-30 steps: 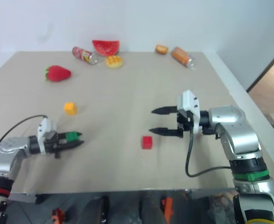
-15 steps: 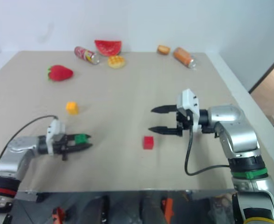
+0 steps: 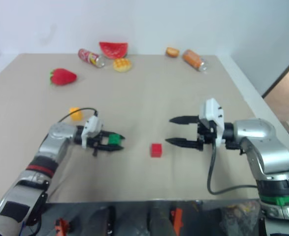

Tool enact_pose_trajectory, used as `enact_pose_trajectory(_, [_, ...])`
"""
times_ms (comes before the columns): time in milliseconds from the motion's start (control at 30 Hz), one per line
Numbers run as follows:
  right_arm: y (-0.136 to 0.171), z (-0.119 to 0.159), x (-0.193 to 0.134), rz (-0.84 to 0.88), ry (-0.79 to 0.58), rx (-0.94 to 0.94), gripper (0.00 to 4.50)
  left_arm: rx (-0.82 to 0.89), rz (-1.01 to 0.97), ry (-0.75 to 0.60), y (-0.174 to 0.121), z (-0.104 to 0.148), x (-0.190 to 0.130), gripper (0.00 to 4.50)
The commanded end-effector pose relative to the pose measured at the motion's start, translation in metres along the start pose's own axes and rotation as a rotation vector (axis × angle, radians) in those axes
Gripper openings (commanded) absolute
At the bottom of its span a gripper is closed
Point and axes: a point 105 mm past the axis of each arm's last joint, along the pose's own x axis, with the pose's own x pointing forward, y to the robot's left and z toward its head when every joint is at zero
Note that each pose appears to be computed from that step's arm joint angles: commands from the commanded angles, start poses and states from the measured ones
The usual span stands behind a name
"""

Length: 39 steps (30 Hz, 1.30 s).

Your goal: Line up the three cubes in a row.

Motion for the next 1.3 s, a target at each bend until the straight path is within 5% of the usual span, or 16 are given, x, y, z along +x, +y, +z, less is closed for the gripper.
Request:
enact_pose_trajectory(33, [0.004, 0.016, -0.006, -0.036, -0.026, -0.052, 3.39, 0.034, -0.045, 0.002, 0.004, 0.005, 0.006, 1.39])
enact_pose_trajectory(300, [0.011, 0.013, -0.004, -0.061, -0.029, -0.035, 3.39, 0.046, -0.075, -0.047, 0.006, 0.015, 0.029, 1.39])
enact_pose_trajectory(667, [0.009, -0.002, -0.002, -0.046, -0.002, -0.009, 3.39, 0.017, -0.084, 0.024, -0.021, -0.010, 0.028, 1.39])
enact_pose_trajectory(1000, [0.007, -0.004, 0.004, -0.023, -0.011, -0.013, 3.39, 0.021, 0.069, -0.022, 0.001, -0.002, 0.041, 1.39])
enact_pose_trajectory(1300, [0.006, -0.005, 0.003, -0.025, -0.012, -0.013, 3.39, -0.003, 0.038, -0.011, -0.008, -0.008, 0.043, 1.39])
